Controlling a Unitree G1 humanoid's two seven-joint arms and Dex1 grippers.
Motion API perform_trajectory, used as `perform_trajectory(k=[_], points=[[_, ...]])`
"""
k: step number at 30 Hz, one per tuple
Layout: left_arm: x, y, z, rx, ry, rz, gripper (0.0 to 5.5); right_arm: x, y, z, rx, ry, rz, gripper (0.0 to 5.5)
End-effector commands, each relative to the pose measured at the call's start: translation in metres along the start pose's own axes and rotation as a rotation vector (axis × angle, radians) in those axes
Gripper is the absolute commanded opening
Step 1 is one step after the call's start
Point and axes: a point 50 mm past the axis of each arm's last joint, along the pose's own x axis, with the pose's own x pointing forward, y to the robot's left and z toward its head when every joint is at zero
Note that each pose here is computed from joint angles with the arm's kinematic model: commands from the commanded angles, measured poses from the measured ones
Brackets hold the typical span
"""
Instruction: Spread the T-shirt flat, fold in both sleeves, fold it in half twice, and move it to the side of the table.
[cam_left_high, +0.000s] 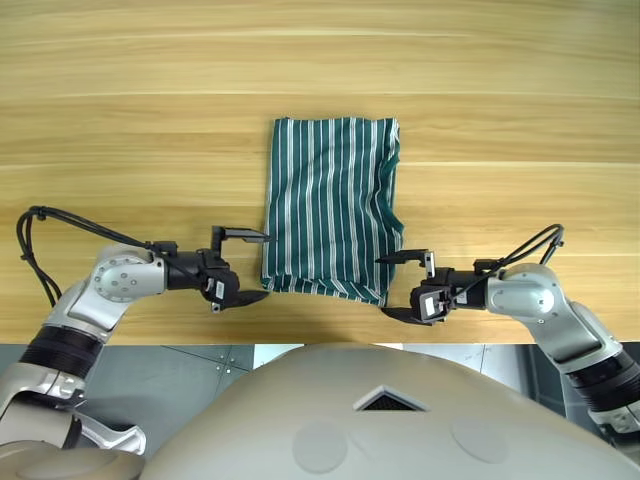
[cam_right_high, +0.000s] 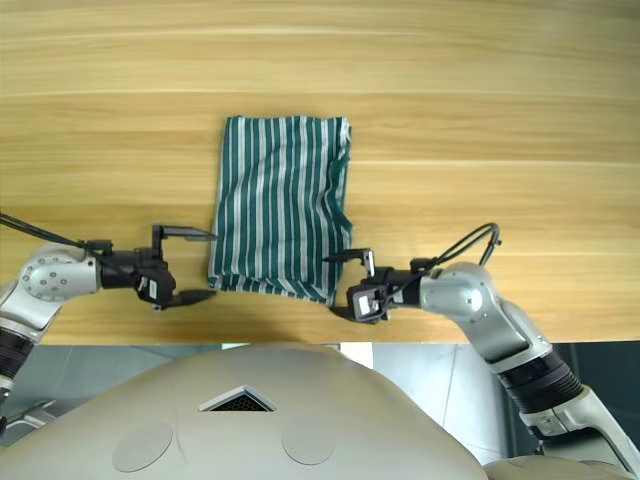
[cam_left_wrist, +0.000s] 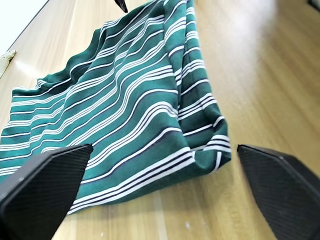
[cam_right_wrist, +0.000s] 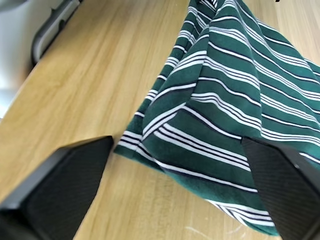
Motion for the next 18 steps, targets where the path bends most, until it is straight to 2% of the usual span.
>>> perform_trajectory(k=[1,14,18], points=[[-0.0005,-0.0180,-0.0082,-0.035,0.049,-0.114,5.04,-0.0015,-0.0039,-0.0020,-0.012,0.019,-0.012,3.98],[0.0031,-0.0125,-0.0080,0.017,0.044,-0.128,2.65,0.0004,-0.0052,-0.0044,-0.017,0.028,-0.028,1.45],[0.0028,-0.0105,-0.0093,0.022,0.052,-0.121,2.12,0.0010,-0.0042,-0.0027,-0.018,0.014,-0.021,0.85]])
